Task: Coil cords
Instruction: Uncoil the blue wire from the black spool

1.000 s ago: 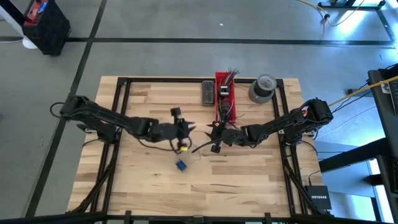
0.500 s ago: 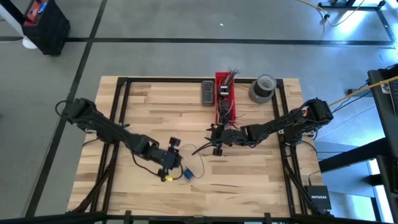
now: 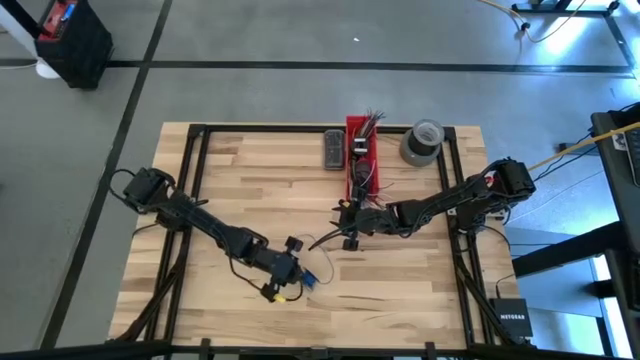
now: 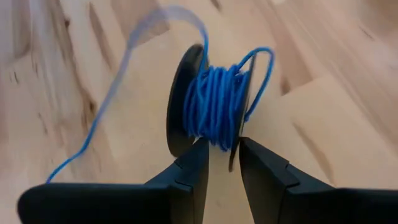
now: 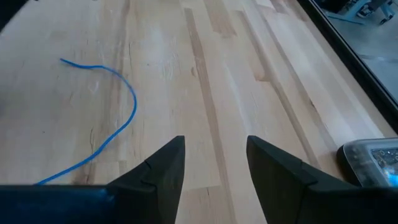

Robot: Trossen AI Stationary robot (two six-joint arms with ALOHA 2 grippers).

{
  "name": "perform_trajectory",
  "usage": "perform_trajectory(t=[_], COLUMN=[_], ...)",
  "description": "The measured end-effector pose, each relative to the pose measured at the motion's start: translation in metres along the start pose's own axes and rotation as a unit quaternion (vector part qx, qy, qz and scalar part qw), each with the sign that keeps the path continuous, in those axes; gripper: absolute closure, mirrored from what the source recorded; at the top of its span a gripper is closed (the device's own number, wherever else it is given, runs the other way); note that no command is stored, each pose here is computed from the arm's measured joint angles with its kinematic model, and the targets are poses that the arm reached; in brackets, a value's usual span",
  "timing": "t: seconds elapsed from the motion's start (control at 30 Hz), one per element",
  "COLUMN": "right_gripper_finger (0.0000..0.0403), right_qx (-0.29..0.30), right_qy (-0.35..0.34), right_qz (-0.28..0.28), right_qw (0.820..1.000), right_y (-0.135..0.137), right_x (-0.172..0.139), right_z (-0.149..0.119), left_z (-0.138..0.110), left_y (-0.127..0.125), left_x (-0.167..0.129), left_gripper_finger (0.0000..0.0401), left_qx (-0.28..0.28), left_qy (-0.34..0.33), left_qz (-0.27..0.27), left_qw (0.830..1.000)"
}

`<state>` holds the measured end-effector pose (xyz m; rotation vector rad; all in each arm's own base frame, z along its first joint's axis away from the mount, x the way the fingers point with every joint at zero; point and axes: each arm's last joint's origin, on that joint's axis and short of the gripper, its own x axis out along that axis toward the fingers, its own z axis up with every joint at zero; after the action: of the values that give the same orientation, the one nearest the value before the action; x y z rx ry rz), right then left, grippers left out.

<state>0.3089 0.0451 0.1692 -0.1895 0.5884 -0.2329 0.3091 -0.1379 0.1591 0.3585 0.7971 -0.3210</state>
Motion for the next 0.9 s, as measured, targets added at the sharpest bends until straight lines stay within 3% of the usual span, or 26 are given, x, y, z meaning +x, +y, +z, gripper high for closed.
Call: perform_trajectory(t=[0.17, 0.33, 0.5, 0.6, 0.73, 0.9], right_gripper_finger=[0.0226, 0.0226, 0.0226, 0.0226, 0.0226, 0.0226], right_qx=[0.000, 0.000, 0.000, 0.000, 0.017, 0.005], right_qy=[0.000, -0.001, -0.001, -0.002, -0.003, 0.004], right_qz=[0.000, 0.000, 0.000, -0.013, -0.013, 0.004], right_qw=[1.000, 1.000, 1.000, 1.000, 1.000, 1.000], right_y=[0.000, 0.000, 0.000, -0.001, -0.001, -0.001], right_x=[0.000, 0.000, 0.000, 0.000, 0.000, -0.004], right_z=[0.000, 0.000, 0.000, 0.000, 0.001, 0.005], left_z=[0.000, -0.001, 0.001, 0.004, 0.018, 0.031], left_y=[0.003, 0.002, 0.004, 0.010, 0.023, 0.039], left_x=[0.001, 0.001, -0.007, -0.027, -0.070, -0.120], left_gripper_finger=[0.0329, 0.0391, 0.0396, 0.0397, 0.0398, 0.0398], left_qx=[-0.010, -0.011, -0.011, -0.009, -0.017, -0.024], left_qy=[-0.001, -0.001, 0.004, 0.009, -0.037, -0.112], left_qz=[-0.003, -0.015, 0.000, 0.049, 0.134, 0.230], left_qw=[1.000, 1.000, 1.000, 0.999, 0.990, 0.966])
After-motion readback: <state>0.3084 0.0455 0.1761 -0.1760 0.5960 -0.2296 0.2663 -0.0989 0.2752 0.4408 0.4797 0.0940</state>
